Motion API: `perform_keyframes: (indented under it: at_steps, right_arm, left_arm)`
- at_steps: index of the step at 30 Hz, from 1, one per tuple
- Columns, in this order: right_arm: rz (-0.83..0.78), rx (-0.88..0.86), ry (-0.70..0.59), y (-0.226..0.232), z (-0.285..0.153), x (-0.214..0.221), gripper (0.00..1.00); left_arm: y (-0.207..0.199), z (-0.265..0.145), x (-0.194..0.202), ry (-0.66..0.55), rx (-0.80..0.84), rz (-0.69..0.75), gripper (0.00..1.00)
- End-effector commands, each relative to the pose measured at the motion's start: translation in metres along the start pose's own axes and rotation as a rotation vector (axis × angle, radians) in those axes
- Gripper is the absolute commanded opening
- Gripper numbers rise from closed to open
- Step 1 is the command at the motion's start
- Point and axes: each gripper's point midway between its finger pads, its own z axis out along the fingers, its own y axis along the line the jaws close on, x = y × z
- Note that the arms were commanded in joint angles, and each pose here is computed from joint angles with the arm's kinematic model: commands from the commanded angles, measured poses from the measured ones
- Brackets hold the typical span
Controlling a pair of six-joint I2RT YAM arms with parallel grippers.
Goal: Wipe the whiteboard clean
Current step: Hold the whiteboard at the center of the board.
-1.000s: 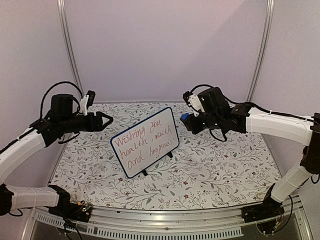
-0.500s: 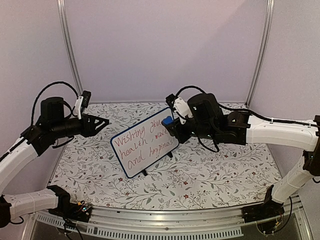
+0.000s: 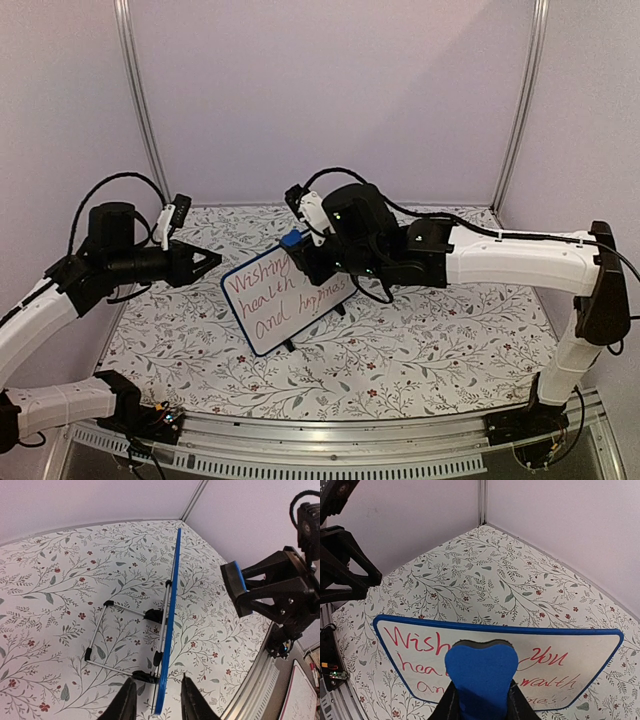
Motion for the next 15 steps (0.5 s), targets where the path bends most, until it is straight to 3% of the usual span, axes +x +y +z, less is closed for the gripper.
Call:
perform_keyframes:
  at_steps: [1,6,15]
  right_arm:
    - [-0.006,-0.03,-0.038,0.023,0.001,-0.01,0.21]
    - [-0.014,-0.044,-0.029,0.032,0.005,-0.004,0.21]
    - [-0.023,-0.07,-0.021,0.042,0.005,0.0,0.21]
  left_arm:
    - [-0.006,0.002,0.015,0.046,0.012,-0.022,0.26]
    - [-0.009,0.011,0.027,0.1,0.043,-0.065,0.21]
    - [0.0,0.01,0.035,0.09,-0.02,-0.11,0.26]
